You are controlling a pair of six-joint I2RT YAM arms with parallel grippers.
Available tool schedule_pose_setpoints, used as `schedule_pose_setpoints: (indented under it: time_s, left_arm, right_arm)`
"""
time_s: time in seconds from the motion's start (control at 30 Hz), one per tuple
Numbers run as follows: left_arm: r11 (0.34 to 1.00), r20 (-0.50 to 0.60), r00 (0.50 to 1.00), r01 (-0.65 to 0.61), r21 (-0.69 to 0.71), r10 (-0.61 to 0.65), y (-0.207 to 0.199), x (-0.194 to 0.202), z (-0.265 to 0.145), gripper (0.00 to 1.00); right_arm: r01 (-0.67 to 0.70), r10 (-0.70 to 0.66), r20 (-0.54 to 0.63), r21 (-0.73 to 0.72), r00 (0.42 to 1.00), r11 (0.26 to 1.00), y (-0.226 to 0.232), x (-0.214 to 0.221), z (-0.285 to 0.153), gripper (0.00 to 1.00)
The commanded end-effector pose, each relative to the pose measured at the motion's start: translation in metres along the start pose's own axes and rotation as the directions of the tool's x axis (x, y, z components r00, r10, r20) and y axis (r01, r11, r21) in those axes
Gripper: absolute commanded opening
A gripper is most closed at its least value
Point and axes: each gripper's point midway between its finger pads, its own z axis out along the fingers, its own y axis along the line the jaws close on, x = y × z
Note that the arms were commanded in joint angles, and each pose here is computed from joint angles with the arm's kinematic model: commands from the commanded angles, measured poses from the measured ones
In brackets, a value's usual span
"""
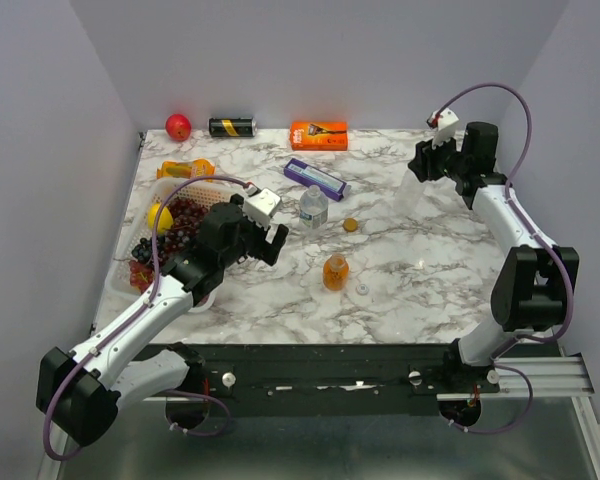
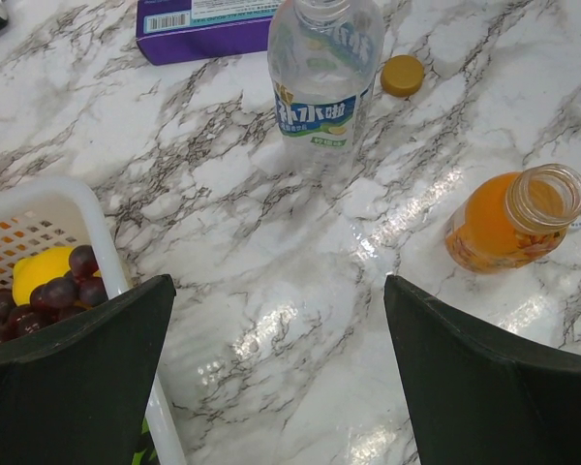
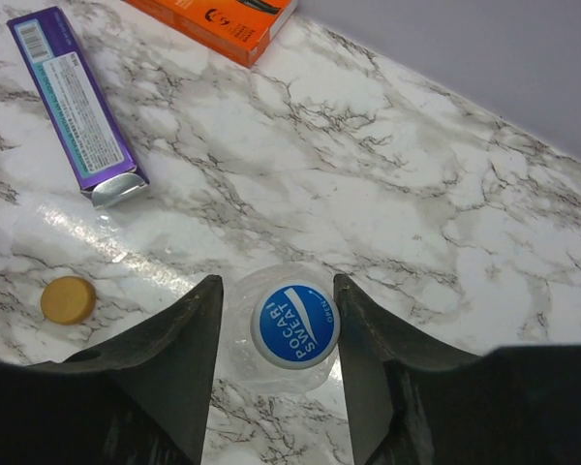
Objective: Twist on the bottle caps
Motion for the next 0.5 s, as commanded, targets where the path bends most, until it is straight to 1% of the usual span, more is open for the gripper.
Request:
schedule_pose_setpoints:
  time_s: [0.0,0.3,0.47]
  left_arm:
    - [0.999,0.031,0.999,0.019,0.029,-0.02,-0.003,-0.012,-0.002,0.98]
    - [0.999,0.032,0.999,0.022,0.033,-0.024,-0.003,-0.01,-0.003,0.98]
    - [0.999,0.027,0.999,0.026,0.036,-0.027,-0.004,-0.008,-0.003,0.98]
  right_arm:
    - [0.004,-0.005,0.05,0.021,0.999,1.0,-0.003,-0.016,-0.009,0.62]
    - [0.005,-0.007,0.061,0.026,0.998,1.0,-0.005,-0.022,-0.01,0.64]
    - [0.013,-0.017,0.065,0.049,0.998,0.999,-0.01,-0.028,-0.012,0.68]
